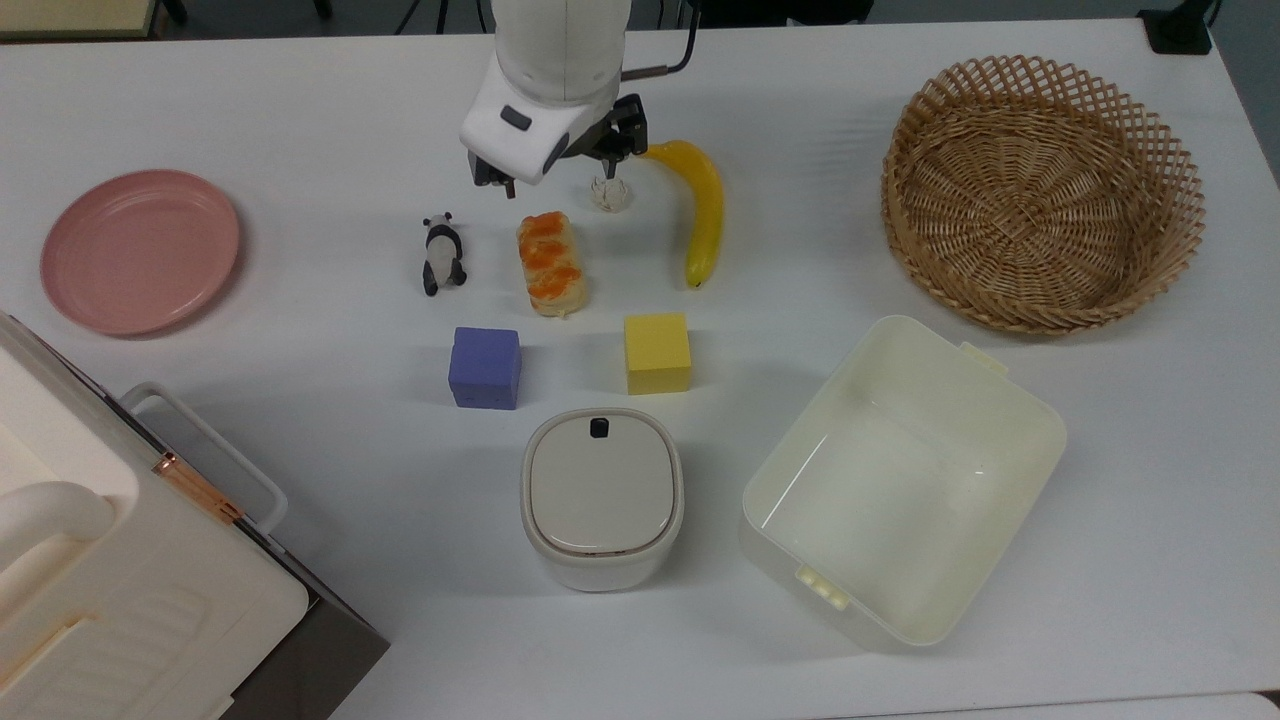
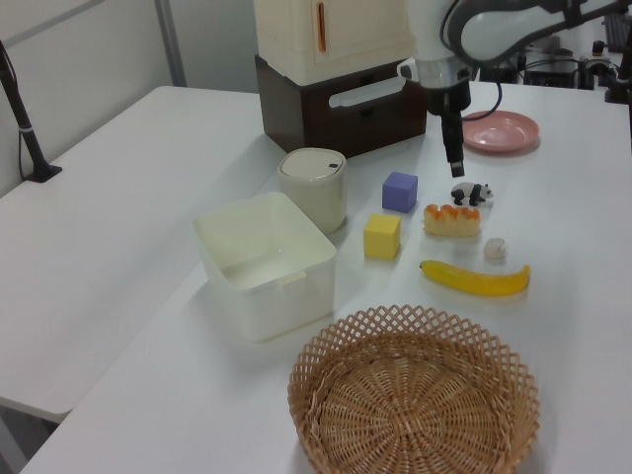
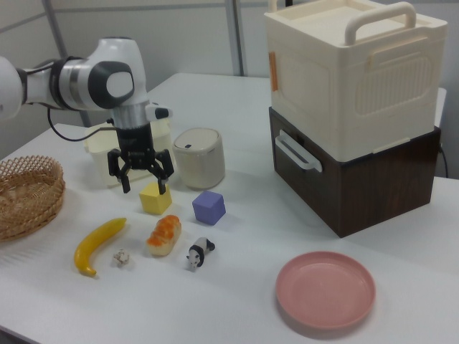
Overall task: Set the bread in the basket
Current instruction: 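Move the open gripper over the orange-glazed bread roll, then lower the gripper and close it on the bread roll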
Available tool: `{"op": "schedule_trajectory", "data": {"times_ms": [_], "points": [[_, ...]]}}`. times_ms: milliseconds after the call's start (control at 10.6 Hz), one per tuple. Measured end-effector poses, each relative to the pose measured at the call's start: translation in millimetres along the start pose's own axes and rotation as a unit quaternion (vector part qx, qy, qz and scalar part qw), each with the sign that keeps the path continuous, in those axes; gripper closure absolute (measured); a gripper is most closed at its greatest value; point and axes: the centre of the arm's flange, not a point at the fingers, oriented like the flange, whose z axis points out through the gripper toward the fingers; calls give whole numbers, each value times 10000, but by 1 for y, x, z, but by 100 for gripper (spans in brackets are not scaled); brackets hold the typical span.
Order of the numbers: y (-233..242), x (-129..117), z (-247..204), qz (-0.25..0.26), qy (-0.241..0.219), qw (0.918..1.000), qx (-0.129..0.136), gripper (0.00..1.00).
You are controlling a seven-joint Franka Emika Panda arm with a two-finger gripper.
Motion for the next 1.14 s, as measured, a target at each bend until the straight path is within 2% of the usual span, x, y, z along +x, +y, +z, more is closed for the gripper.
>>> {"op": "schedule_trajectory", "data": {"times_ms": [284,568,853,1042,1137], "points": [[0,19,34,115,-35,9999,-32,0],[-2,43,81,263,-102,9995,-143,0],[-4,55,113,332,-219,9987,-333,0],[-3,57,122,299,-277,9983,-419,5],[-3,58,123,290,-287,9982,-447,11]]}}
